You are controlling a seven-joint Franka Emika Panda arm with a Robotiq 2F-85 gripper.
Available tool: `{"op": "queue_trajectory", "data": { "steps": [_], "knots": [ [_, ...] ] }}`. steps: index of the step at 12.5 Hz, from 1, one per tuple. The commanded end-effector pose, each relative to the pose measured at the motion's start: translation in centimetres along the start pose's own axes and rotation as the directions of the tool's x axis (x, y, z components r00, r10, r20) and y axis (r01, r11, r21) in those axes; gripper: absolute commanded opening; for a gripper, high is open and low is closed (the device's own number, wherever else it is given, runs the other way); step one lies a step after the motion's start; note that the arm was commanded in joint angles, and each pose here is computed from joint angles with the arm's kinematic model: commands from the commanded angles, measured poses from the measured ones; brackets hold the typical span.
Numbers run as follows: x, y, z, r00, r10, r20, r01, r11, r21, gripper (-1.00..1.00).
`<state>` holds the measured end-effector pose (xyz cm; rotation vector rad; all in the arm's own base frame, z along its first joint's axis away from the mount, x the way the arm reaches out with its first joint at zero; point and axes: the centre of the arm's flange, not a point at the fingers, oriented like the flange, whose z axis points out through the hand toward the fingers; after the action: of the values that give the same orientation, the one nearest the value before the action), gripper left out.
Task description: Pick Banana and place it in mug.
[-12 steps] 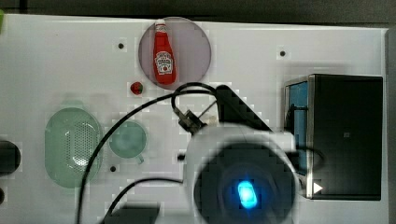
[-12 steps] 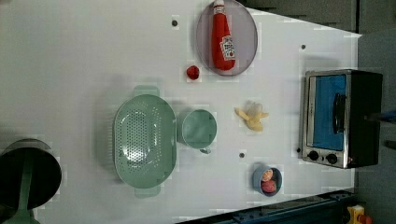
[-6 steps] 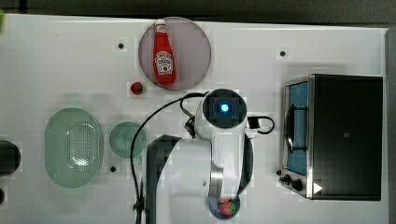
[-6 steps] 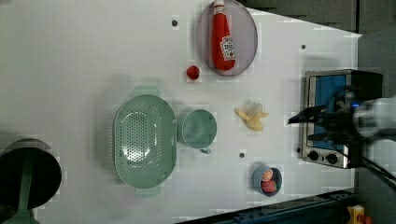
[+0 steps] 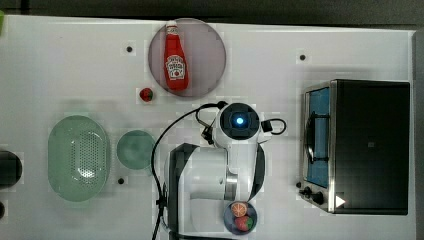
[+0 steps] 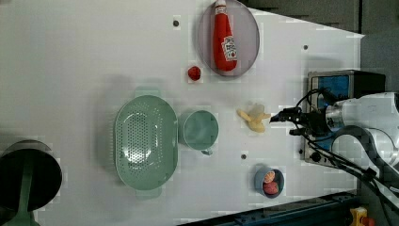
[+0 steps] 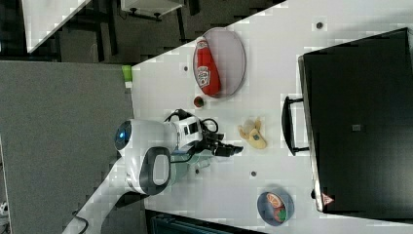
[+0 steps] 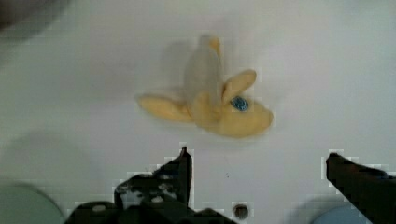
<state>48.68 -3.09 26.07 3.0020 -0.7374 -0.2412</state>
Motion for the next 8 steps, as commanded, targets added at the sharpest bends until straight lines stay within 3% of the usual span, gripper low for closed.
{"op": "queue_trajectory", "data": {
  "steps": [1,8],
  "knots": [
    [0.6,-1.7,3.0,0.994,-0.107,-0.037,0.107,0.994,0.007,1.0],
    [1.1,-2.8,10.1,0.986,-0.121,-0.118,0.125,0.992,0.033,1.0]
  ]
}}
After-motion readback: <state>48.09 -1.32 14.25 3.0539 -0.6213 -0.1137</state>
